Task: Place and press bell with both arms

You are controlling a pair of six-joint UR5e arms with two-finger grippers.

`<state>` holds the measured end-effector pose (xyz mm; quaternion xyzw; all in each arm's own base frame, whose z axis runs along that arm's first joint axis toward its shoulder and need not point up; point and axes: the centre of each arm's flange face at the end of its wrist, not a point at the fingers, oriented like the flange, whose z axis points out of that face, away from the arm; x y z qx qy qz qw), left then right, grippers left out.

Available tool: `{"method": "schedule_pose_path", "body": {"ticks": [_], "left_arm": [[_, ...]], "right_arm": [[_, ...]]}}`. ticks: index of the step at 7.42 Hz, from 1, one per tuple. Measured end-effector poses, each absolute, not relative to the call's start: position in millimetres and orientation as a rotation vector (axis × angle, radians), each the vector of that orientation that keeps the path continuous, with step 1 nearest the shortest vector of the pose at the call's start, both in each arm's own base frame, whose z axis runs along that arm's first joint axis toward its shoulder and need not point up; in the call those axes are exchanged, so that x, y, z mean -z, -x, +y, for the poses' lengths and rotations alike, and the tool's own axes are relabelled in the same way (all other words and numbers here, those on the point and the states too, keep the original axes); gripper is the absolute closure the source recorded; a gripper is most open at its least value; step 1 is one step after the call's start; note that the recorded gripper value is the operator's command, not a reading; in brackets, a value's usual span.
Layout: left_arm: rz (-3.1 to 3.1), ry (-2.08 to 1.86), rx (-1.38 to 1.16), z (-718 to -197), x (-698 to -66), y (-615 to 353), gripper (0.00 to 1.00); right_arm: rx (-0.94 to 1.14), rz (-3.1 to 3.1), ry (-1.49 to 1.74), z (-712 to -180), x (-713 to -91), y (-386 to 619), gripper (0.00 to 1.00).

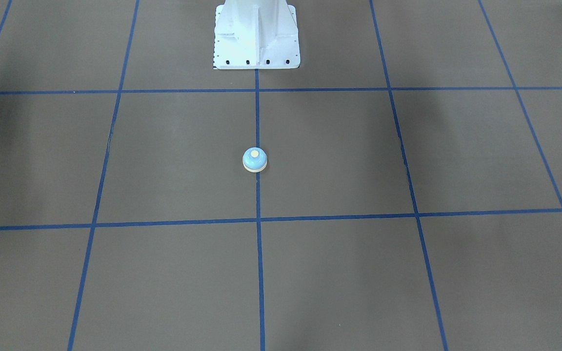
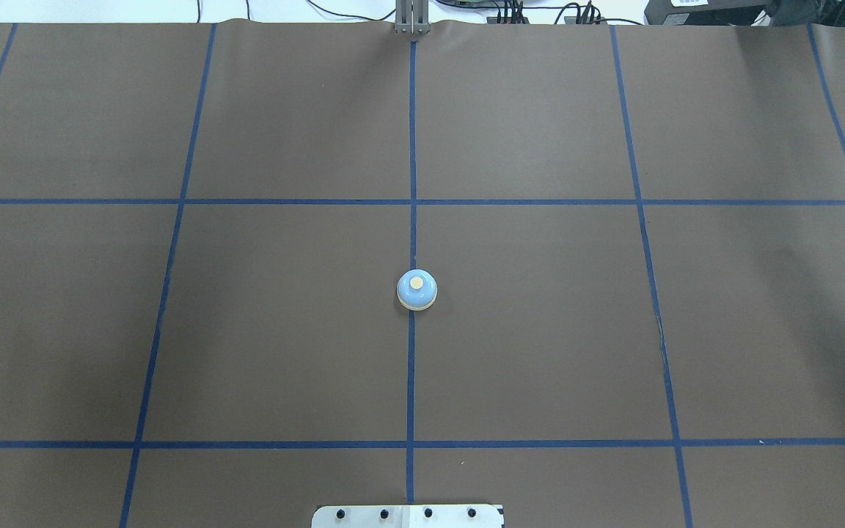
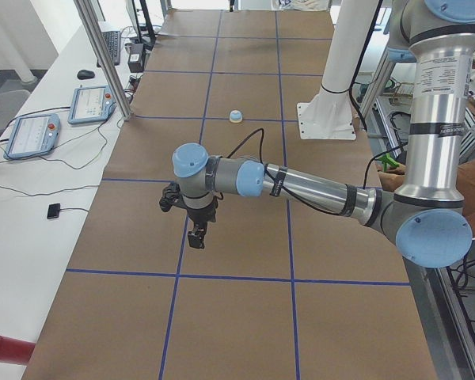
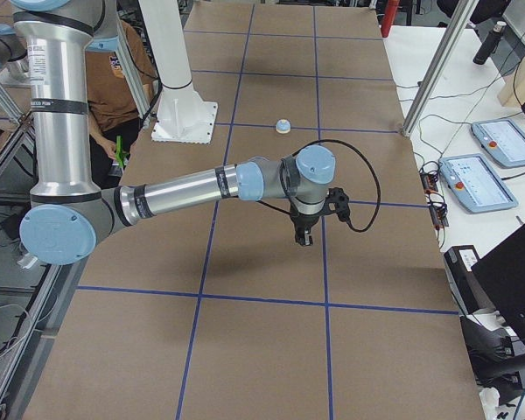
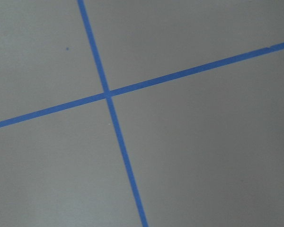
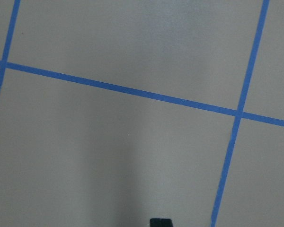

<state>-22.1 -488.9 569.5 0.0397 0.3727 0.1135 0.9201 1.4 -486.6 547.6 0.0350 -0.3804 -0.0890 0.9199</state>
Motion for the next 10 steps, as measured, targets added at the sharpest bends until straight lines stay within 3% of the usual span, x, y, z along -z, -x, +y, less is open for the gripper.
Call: {"method": "schedule_pose_path", "body": {"ticks": [10], "left_arm": [[0.763, 0.021, -0.09, -458.9, -638.2, 65.7, 0.0]], "right_arm": [[0.181, -0.773, -0.075, -486.3, -549.2, -3.0, 0.0]]}}
